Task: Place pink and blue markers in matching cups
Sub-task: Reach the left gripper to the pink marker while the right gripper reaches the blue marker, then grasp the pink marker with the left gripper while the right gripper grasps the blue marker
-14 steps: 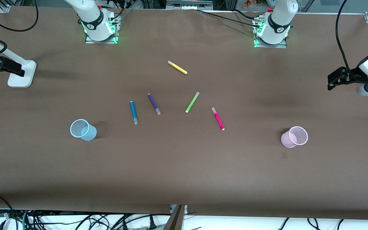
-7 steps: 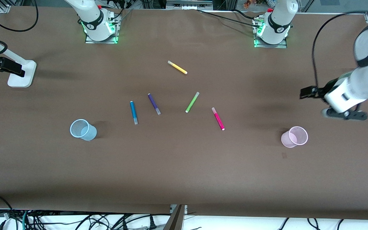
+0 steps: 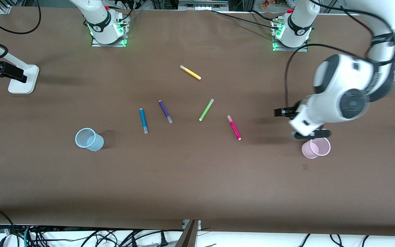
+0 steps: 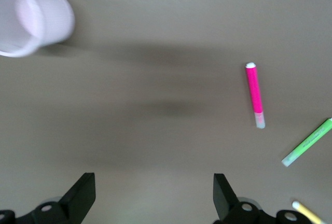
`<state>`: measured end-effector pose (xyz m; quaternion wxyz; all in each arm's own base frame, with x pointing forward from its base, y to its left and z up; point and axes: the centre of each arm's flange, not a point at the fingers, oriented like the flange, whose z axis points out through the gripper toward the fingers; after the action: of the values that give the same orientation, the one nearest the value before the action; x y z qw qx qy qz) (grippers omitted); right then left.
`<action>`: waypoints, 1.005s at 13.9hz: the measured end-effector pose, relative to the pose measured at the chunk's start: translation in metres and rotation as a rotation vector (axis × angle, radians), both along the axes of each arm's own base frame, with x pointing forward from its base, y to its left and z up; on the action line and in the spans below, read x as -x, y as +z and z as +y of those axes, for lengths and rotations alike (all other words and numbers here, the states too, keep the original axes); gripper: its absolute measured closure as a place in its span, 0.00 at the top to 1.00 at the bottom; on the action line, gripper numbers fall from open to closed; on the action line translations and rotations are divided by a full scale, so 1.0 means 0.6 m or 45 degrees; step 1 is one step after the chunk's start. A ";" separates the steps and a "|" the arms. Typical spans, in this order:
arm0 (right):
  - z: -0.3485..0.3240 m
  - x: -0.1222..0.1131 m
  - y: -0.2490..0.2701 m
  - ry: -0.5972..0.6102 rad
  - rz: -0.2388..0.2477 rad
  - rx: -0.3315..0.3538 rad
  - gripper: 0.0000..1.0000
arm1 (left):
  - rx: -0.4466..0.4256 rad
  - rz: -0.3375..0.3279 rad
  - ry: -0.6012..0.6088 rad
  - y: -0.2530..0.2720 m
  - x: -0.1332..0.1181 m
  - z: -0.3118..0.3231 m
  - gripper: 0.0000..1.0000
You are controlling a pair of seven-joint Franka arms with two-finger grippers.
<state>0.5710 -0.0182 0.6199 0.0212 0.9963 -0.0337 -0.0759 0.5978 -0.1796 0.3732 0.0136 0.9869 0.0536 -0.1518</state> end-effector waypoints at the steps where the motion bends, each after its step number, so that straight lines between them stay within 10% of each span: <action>1: 0.020 -0.004 -0.007 0.027 0.009 -0.001 1.00 | -0.017 -0.019 0.028 -0.032 0.017 -0.038 1.00; 11: 0.342 -0.099 -0.290 0.379 0.122 0.003 1.00 | -0.008 -0.209 0.144 -0.301 0.110 -0.268 1.00; 14: 0.368 -0.109 -0.353 0.406 0.150 0.013 1.00 | -0.001 -0.221 0.140 -0.335 0.118 -0.277 0.86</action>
<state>0.6367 0.2025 0.4084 0.0399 0.9828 0.1256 -0.1296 0.5273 -0.3460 0.1722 0.0262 0.9919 0.1065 -0.0647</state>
